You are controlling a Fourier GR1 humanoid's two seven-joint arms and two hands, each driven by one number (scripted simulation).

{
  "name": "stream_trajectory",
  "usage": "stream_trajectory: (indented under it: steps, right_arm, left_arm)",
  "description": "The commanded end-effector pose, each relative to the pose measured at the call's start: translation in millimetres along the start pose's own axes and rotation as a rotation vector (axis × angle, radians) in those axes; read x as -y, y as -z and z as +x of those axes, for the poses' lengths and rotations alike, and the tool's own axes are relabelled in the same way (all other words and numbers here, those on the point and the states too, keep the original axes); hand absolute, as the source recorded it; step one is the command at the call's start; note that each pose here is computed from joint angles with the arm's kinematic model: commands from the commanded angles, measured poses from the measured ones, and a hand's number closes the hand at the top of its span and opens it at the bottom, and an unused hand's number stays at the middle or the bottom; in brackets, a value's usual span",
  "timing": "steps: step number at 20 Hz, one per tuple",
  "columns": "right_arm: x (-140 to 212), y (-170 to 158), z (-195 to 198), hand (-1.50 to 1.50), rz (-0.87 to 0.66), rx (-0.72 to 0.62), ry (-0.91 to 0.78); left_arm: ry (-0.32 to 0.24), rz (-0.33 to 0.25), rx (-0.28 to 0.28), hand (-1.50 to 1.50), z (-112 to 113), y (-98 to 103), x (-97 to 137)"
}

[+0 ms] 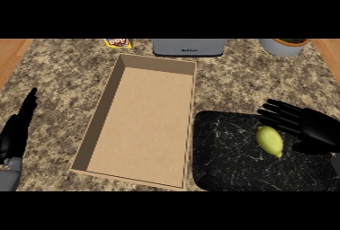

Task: Pick the lemon from the tray and place it in the cardboard box

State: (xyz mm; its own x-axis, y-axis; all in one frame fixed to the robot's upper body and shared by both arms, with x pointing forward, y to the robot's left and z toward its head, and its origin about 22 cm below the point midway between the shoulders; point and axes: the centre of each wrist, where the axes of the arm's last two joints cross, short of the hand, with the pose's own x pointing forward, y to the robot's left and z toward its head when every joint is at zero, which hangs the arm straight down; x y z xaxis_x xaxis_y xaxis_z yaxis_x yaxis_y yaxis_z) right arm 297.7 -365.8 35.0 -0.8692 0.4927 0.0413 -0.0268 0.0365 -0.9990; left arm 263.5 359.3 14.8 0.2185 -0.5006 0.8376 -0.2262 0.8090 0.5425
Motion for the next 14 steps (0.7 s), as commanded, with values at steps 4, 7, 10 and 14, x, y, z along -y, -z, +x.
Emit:
stream_trajectory:
  steps: [4, 7, 10, 14]
  right_arm:
    - [9.3, -7.1, 7.6, -1.5, 0.009, 0.186, 0.026]
    - [-20.1, 1.0, 25.3, -1.5, -0.014, 0.211, 0.018]
    - [-20.0, -20.2, 34.0, -1.5, 0.003, 0.19, 0.028]
    - [-7.3, -4.5, 52.3, -1.5, 0.031, 0.131, -0.042]
  left_arm:
    - [-0.006, -0.01, 0.009, 0.0, -7.4, -3.5, -0.3]
    - [-0.004, -0.001, -0.001, 0.0, -6.9, 1.2, -4.4]
    - [-0.002, 0.001, 0.009, 0.0, -2.2, -9.1, 0.5]
    - [-0.009, 0.001, -0.004, 0.0, -9.1, 8.2, -17.1]
